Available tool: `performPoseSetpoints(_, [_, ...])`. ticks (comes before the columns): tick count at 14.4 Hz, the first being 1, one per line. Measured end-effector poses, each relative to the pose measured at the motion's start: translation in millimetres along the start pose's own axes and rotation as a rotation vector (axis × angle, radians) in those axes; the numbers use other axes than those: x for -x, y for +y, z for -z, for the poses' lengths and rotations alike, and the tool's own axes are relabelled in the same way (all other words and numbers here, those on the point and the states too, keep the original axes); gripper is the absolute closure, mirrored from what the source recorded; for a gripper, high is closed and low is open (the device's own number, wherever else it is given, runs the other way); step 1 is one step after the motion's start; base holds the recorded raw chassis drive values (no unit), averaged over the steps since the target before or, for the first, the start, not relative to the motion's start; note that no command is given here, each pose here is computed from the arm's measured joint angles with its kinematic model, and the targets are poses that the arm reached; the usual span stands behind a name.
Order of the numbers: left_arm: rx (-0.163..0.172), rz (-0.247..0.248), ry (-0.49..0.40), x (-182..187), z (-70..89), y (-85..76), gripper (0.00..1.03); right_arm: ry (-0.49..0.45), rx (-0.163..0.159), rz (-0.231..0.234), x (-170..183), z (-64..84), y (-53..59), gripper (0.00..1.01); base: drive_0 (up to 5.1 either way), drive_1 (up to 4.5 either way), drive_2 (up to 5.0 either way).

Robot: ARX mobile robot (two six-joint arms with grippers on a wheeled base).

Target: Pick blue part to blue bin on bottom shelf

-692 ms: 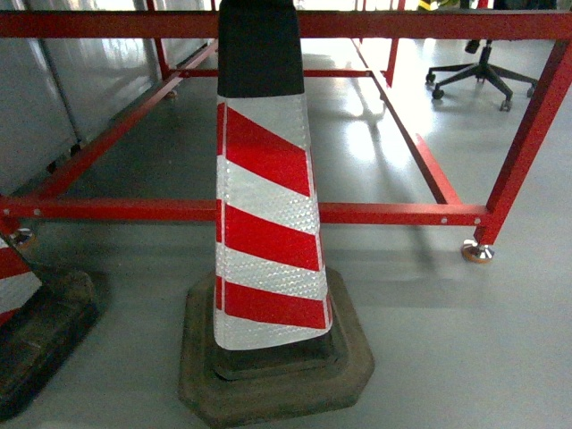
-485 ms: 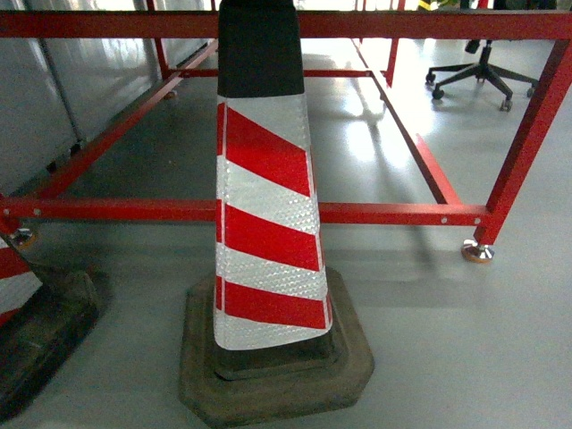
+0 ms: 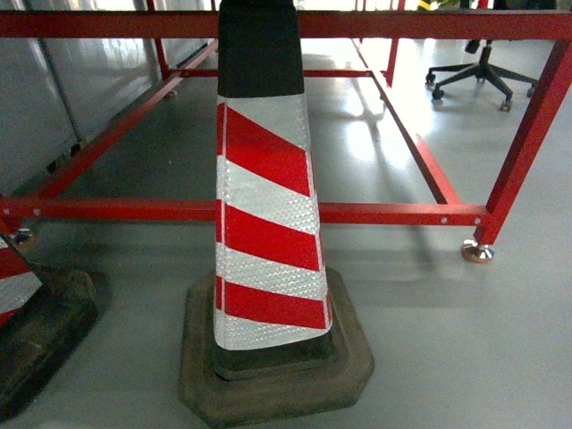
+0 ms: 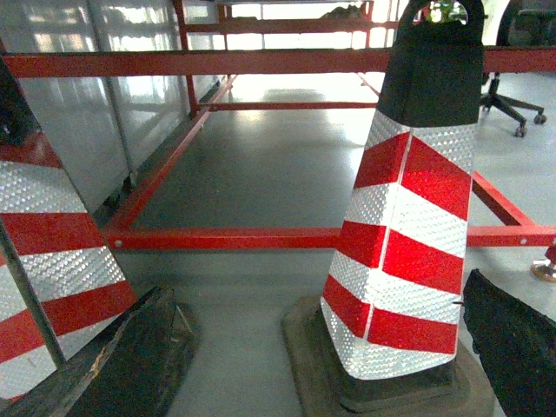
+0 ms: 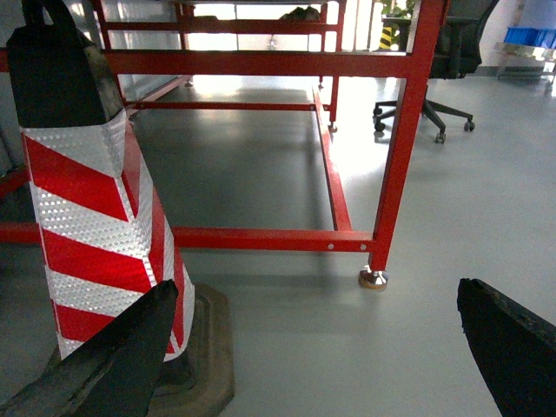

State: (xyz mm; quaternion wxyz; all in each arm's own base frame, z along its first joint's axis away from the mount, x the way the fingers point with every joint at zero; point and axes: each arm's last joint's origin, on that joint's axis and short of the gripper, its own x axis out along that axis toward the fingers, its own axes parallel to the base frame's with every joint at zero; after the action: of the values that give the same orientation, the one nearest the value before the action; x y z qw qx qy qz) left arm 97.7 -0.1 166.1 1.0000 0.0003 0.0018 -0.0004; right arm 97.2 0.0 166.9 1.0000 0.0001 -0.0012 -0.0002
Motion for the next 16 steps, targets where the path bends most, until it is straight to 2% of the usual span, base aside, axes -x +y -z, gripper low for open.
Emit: performPoseSetpoints(16, [0.000,0.000,0.000,0.0,0.0,0.0,0.05,0.000,0.000,0.000,0.0,0.0,0.0,0.03,0.0,0.00,0.0])
